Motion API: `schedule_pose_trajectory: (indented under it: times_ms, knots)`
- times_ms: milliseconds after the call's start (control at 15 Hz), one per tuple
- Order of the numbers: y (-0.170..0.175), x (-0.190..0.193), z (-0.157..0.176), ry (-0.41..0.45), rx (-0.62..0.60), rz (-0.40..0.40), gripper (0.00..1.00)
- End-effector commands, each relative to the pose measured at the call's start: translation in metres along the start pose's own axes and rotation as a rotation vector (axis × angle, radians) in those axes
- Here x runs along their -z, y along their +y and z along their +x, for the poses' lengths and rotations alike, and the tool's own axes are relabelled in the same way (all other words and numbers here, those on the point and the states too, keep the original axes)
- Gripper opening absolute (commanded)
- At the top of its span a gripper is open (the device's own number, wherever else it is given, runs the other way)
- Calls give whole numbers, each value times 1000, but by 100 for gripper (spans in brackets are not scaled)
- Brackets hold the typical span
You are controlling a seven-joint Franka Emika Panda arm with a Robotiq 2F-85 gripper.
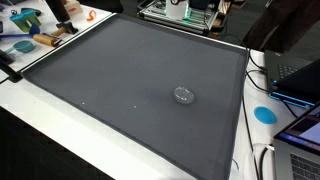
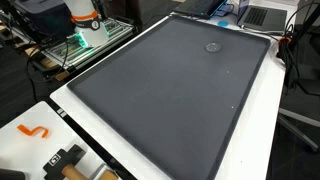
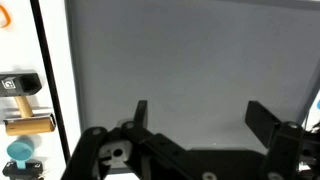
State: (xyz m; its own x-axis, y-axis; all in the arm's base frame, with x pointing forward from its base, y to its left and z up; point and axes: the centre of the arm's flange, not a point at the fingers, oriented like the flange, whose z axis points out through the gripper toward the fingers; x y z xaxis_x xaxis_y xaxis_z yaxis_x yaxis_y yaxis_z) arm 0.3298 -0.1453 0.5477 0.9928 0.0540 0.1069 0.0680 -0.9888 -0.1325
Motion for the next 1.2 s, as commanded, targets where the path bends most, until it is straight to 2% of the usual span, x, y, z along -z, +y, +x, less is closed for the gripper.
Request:
schedule_pose_trajectory:
  times_ms: [0,200,333,467,800,1133]
  knots:
    - [0,0,0,0,0,0,100]
    - [0,0,0,1,0,0,100]
    - [-14,0,24,4,45,21,100]
    - [-40,0,59,-6,117,63,100]
    - [-131,-17,153,-54,231,193,100]
    - [-197,-55,221,-93,289,254,100]
